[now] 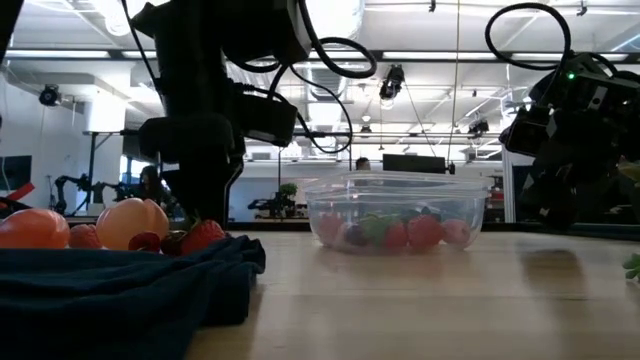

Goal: Pick and placing Produce into tupperware
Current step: Put the red cherry into the container

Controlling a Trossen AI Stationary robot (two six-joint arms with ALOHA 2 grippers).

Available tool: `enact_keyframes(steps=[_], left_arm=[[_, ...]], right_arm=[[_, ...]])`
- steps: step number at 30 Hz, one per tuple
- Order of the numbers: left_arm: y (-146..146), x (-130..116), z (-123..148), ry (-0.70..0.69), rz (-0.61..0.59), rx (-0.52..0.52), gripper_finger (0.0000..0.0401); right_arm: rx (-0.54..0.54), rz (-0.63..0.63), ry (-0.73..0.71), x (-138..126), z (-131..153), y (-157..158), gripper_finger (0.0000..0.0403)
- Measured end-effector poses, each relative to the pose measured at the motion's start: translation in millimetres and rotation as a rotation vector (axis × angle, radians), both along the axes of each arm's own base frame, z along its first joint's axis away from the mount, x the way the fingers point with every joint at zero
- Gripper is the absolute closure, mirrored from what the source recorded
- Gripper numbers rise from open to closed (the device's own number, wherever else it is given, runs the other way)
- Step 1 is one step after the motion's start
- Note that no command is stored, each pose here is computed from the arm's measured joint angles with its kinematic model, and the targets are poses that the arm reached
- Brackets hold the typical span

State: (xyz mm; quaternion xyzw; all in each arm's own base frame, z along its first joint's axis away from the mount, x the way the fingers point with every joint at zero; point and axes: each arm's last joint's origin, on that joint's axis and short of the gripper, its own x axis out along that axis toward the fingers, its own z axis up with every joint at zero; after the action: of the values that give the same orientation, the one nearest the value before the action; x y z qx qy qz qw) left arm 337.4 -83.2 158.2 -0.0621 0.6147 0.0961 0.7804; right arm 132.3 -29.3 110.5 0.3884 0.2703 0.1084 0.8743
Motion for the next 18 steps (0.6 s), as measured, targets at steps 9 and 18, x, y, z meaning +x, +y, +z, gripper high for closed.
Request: enact_keyframes(steps=[9,18], left_arm=[[8,3,8,-0.01,0.023,-0.003,0.0348],[38,27,85,-0.287,0.023,0.097,0.0349]], right_arm=[[0.003,0.002,0.016,-1,-1,0,0.0184],[0.003,0.003,0.018,-1,-2,0,0.0184]])
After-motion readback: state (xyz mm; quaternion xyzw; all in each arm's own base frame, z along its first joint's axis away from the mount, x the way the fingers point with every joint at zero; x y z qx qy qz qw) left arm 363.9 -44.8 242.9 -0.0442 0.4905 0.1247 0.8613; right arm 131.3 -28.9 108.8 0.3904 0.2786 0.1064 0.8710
